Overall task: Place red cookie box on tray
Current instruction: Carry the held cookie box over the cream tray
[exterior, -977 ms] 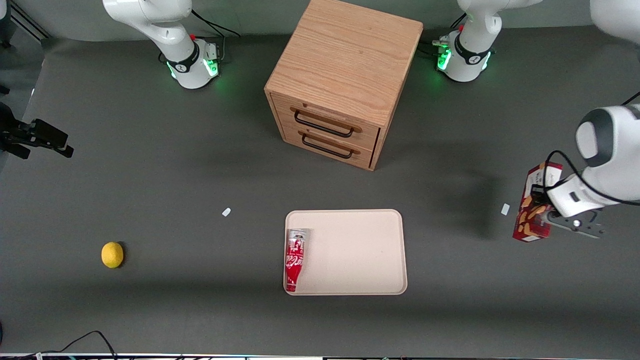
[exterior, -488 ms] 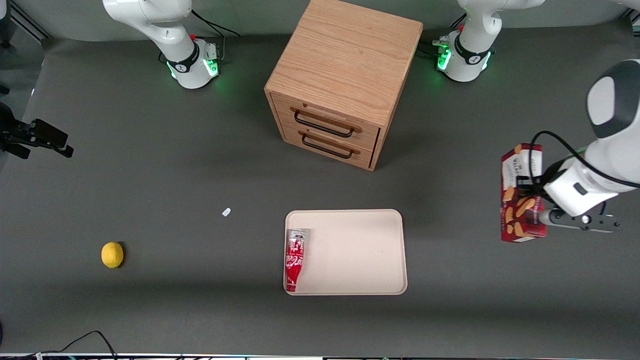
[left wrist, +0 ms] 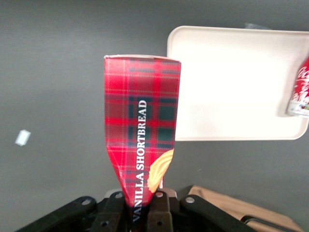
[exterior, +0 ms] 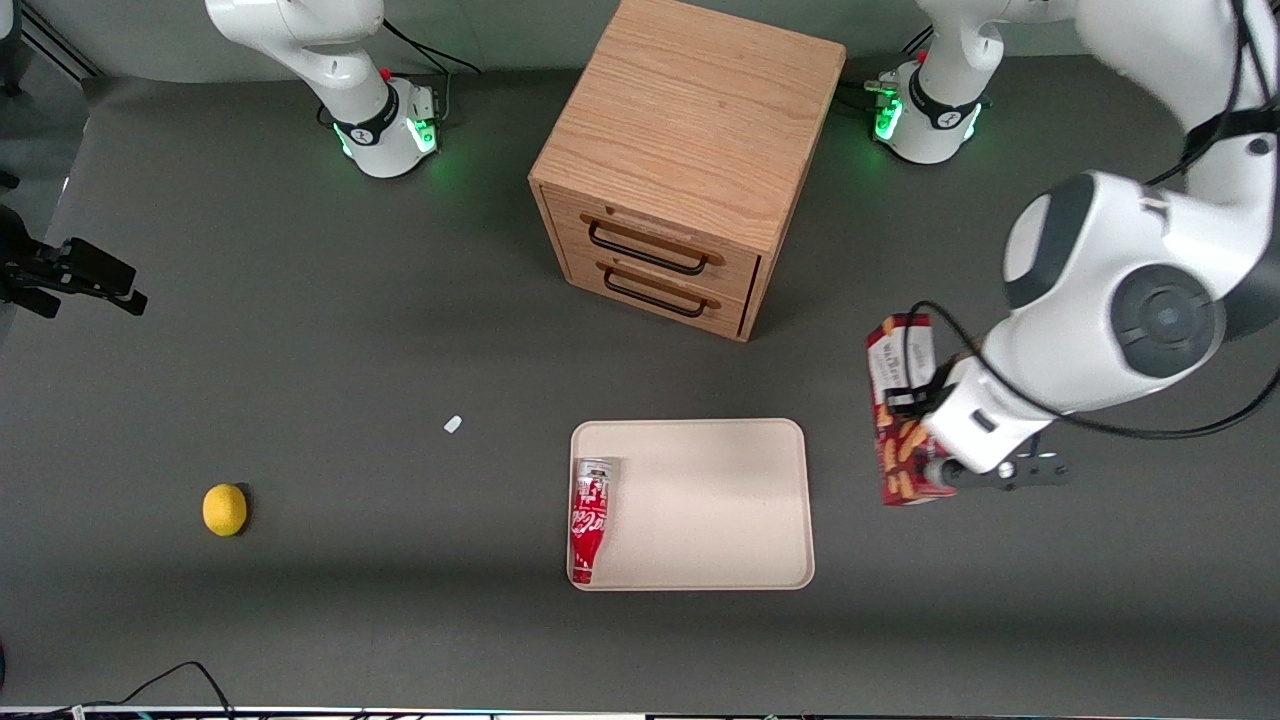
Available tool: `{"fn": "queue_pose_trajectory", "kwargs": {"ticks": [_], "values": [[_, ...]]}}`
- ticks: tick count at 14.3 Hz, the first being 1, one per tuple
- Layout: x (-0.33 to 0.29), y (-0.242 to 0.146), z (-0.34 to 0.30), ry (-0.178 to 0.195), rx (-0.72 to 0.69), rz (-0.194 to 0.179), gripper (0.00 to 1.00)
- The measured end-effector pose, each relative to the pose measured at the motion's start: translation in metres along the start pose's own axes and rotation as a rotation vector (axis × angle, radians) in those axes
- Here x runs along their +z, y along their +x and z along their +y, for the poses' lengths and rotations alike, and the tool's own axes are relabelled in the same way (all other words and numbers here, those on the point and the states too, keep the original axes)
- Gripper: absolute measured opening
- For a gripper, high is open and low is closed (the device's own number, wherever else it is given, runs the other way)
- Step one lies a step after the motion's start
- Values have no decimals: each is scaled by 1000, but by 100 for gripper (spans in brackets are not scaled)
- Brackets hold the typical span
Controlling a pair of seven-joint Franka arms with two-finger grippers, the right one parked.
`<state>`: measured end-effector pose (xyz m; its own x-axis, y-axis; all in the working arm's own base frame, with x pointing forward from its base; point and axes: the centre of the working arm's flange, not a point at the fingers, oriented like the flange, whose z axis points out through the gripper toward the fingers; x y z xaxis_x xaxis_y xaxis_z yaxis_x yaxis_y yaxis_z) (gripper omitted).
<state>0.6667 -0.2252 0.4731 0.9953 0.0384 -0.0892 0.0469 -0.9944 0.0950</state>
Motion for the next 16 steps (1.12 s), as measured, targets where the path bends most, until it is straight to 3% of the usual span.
{"fn": "queue_pose_trajectory", "kwargs": {"ticks": [5, 10, 16], "values": [[84, 26, 40, -9, 14, 19, 13], [172, 37, 67, 40, 12, 49, 13], [220, 45, 69, 42, -8, 63, 13]]}}
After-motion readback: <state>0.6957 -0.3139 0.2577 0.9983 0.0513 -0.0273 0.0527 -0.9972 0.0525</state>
